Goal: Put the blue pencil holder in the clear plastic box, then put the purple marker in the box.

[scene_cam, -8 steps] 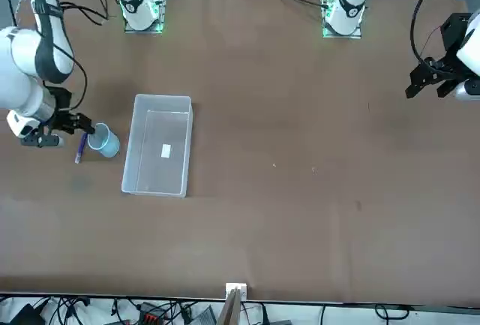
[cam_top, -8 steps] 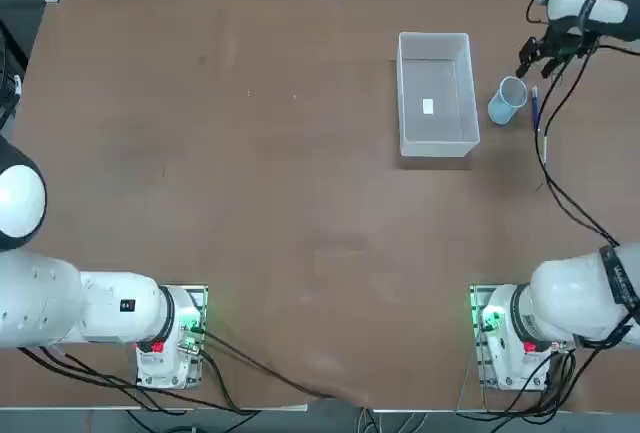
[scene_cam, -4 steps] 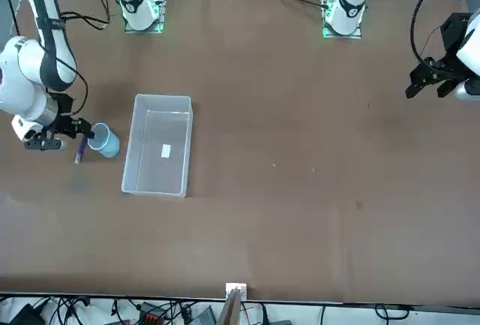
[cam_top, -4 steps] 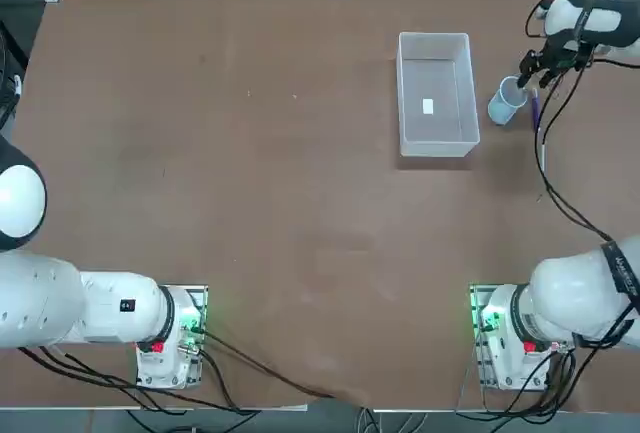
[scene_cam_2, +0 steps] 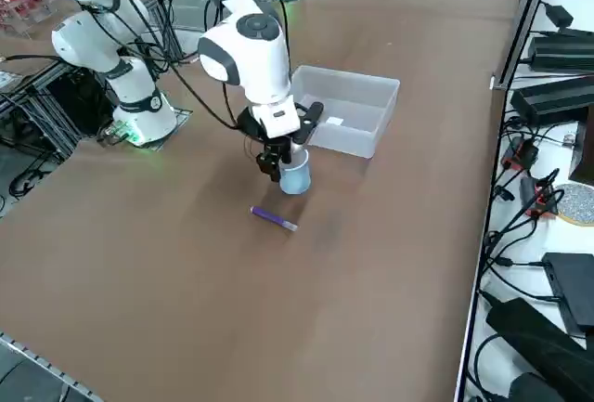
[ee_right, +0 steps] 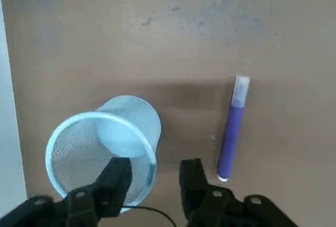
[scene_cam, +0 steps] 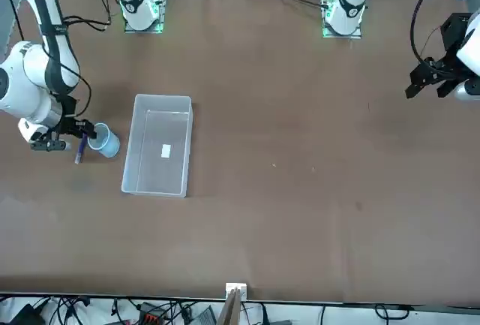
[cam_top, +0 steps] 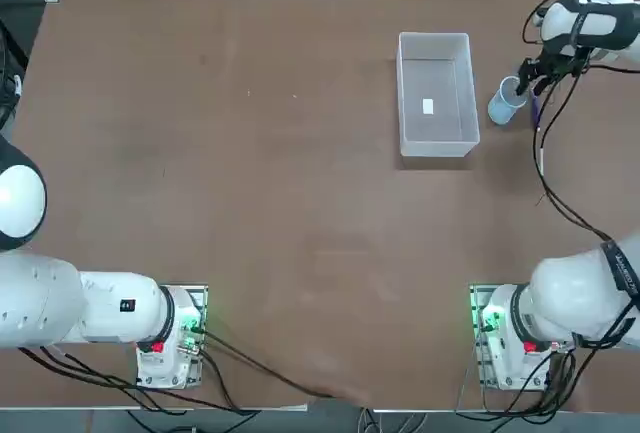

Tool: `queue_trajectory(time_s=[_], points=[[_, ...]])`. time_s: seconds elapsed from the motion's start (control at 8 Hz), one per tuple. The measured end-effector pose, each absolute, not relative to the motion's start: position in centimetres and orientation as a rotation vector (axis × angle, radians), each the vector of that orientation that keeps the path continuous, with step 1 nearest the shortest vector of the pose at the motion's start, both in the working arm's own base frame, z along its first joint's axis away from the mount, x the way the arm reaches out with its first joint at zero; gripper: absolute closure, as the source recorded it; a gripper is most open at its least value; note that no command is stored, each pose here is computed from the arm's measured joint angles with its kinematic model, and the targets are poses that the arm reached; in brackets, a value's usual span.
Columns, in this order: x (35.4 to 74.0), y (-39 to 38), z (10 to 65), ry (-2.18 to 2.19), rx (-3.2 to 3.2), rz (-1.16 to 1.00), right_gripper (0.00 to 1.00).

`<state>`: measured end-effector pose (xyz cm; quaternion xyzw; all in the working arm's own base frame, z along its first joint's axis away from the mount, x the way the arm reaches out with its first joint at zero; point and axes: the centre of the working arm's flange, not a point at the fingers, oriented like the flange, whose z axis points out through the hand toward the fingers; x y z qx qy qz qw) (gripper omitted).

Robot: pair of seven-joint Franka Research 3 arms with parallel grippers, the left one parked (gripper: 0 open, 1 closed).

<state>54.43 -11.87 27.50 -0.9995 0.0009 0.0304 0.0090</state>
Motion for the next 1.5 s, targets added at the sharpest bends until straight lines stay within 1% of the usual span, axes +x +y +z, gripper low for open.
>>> queue_trajectory(time_s=[0.25,0.5,0.62,0.75,1.0,1.12,1.38,1.5], points=[[54.5,-11.7,26.6,-0.001,-3.121,0.096,0.48],[54.6,-11.5,25.7,-0.006,-3.12,0.096,0.67],[54.6,-11.4,25.4,-0.011,-3.119,0.096,0.88],[54.8,-11.1,25.8,-0.014,-3.117,0.085,0.95],[55.1,-11.1,27.6,-0.017,-3.122,0.058,0.95],[55.4,-11.2,30.0,-0.018,-3.121,0.073,0.95],[56.4,-11.1,38.3,-0.019,-3.104,0.122,0.95],[57.1,-9.7,42.8,-0.017,-3.058,0.099,0.95]])
